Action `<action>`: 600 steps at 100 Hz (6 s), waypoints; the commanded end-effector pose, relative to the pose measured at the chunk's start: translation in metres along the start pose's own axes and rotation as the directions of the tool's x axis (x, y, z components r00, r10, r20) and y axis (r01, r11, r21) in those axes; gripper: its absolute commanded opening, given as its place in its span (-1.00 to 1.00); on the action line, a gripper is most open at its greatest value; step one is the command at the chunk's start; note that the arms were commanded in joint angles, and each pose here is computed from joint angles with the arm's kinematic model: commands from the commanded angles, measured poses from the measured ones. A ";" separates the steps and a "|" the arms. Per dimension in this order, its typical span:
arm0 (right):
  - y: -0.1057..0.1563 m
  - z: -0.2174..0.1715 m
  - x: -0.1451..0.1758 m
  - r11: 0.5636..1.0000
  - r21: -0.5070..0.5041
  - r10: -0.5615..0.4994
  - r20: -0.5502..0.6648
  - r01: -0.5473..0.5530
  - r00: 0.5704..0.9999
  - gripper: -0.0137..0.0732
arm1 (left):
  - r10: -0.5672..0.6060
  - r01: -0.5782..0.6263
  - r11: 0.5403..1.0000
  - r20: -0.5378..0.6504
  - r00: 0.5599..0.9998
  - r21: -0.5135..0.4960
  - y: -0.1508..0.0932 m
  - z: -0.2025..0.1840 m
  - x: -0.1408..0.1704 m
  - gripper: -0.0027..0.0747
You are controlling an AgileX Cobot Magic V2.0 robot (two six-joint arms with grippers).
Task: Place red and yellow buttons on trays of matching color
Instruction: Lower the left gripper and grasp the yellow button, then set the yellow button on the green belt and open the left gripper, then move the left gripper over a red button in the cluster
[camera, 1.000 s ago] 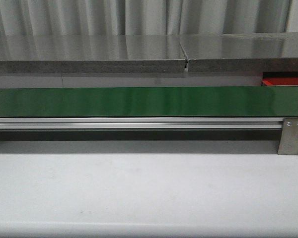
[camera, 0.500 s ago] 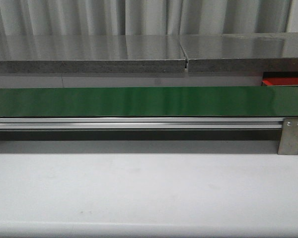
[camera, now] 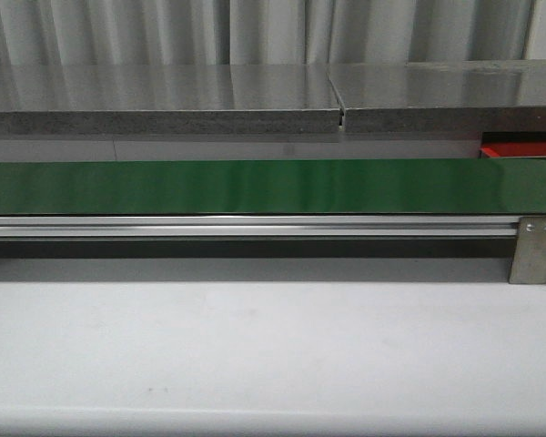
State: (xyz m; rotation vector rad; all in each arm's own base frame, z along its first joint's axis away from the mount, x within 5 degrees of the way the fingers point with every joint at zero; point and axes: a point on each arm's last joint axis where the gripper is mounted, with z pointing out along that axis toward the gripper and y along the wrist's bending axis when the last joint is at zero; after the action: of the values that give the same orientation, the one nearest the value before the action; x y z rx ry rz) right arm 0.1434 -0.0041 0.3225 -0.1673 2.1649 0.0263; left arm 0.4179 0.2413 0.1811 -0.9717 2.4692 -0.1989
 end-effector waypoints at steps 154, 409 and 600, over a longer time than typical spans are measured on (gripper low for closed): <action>-0.002 -0.006 -0.012 1.000 0.027 -0.006 0.081 0.004 0.997 -0.96 | 0.467 -0.479 0.874 0.133 0.874 0.079 -0.164 -0.173 0.028 -0.98; -0.002 -0.006 -0.012 1.000 0.027 -0.006 0.081 0.004 0.997 -0.96 | 0.350 -0.364 0.931 0.204 0.914 0.037 -0.108 -0.170 0.025 0.81; -0.002 -0.006 -0.012 1.000 0.027 -0.006 0.081 0.004 0.997 -0.96 | 0.222 -0.223 0.975 0.100 0.970 -0.006 -0.080 -0.042 0.012 0.81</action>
State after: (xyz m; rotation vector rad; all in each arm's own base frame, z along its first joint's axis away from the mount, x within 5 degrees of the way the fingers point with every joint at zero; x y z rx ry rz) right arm 0.1434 -0.0040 0.3224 -0.1678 2.1662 0.0269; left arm 0.4378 0.1714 0.2024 -0.6874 2.5837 -0.0929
